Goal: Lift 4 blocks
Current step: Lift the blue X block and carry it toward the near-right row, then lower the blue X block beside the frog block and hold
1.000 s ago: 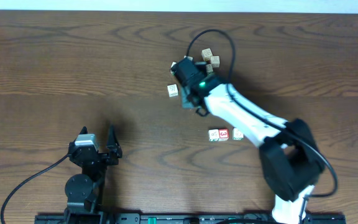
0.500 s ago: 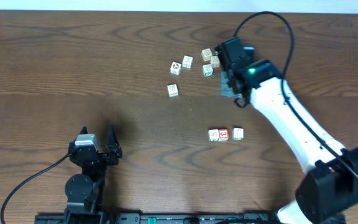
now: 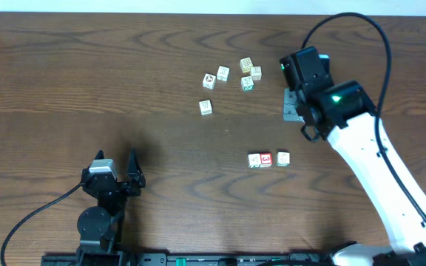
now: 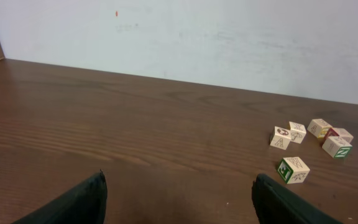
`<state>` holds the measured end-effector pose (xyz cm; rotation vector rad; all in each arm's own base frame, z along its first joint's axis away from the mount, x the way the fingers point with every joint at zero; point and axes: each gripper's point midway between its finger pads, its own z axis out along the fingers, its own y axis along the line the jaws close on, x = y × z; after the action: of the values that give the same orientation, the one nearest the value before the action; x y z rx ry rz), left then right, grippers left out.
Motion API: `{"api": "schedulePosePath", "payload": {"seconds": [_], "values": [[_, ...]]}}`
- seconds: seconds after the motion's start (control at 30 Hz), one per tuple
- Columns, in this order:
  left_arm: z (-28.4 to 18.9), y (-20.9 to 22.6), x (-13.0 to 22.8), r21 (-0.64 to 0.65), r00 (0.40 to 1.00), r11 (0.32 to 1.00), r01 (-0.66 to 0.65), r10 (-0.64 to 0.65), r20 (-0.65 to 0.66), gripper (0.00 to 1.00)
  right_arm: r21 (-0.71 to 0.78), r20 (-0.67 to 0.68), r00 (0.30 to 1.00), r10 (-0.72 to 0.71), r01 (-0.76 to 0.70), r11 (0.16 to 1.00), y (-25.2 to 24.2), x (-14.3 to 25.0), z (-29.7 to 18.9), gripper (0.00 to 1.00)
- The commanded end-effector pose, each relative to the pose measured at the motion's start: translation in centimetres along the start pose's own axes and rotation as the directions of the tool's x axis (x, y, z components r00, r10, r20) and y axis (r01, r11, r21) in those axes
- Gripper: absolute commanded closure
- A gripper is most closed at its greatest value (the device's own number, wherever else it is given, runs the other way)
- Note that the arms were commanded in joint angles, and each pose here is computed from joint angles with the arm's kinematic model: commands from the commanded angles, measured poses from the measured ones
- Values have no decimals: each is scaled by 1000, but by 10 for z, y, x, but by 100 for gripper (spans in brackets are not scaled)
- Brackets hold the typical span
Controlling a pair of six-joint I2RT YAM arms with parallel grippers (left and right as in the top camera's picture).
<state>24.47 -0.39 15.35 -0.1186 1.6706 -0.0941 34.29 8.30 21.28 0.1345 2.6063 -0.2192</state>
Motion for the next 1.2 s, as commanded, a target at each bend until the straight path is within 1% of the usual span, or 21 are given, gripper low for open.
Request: {"api": "schedulePosePath", "payload": {"seconds": [0.0, 0.27, 0.5, 0.7, 0.77, 0.9, 0.97, 1.03, 1.07, 1.17], "values": [[1, 8, 16, -36, 999, 999, -4, 3, -48, 25, 20, 52, 999, 11, -12, 1000, -17, -5, -24, 92], [1, 8, 16, -36, 999, 999, -4, 2, -48, 25, 9, 98, 994, 51, -52, 999, -41, 5, -62, 90], [1, 8, 16, -36, 999, 999, -4, 3, -48, 25, -6, 118, 988, 98, -98, 995, -67, 30, -97, 91], [1, 8, 16, -36, 999, 999, -4, 2, -48, 25, -23, 136, 980, 144, -142, 990, -82, 51, -111, 92], [1, 8, 16, -36, 999, 999, -4, 2, -48, 25, -23, 136, 979, 153, -151, 988, -85, 60, -108, 92], [1, 8, 16, -36, 999, 999, -4, 2, -48, 25, -26, 156, 973, 171, -169, 985, -86, 72, -91, 85], [1, 8, 16, -36, 999, 999, -4, 2, -48, 25, -47, 173, 968, 183, -177, 983, -78, 73, -75, 81], [1, 8, 16, -36, 999, 999, -4, 3, -48, 25, -68, 180, 965, 190, -180, 981, -69, 73, -60, 79], [1, 8, 16, -36, 999, 999, -4, 3, -48, 25, -72, 185, 964, 192, -182, 981, -62, 74, -42, 77], [1, 8, 16, -36, 999, 999, -4, 3, -48, 25, -58, 162, 970, 181, -174, 983, -53, 82, -13, 78]]}}
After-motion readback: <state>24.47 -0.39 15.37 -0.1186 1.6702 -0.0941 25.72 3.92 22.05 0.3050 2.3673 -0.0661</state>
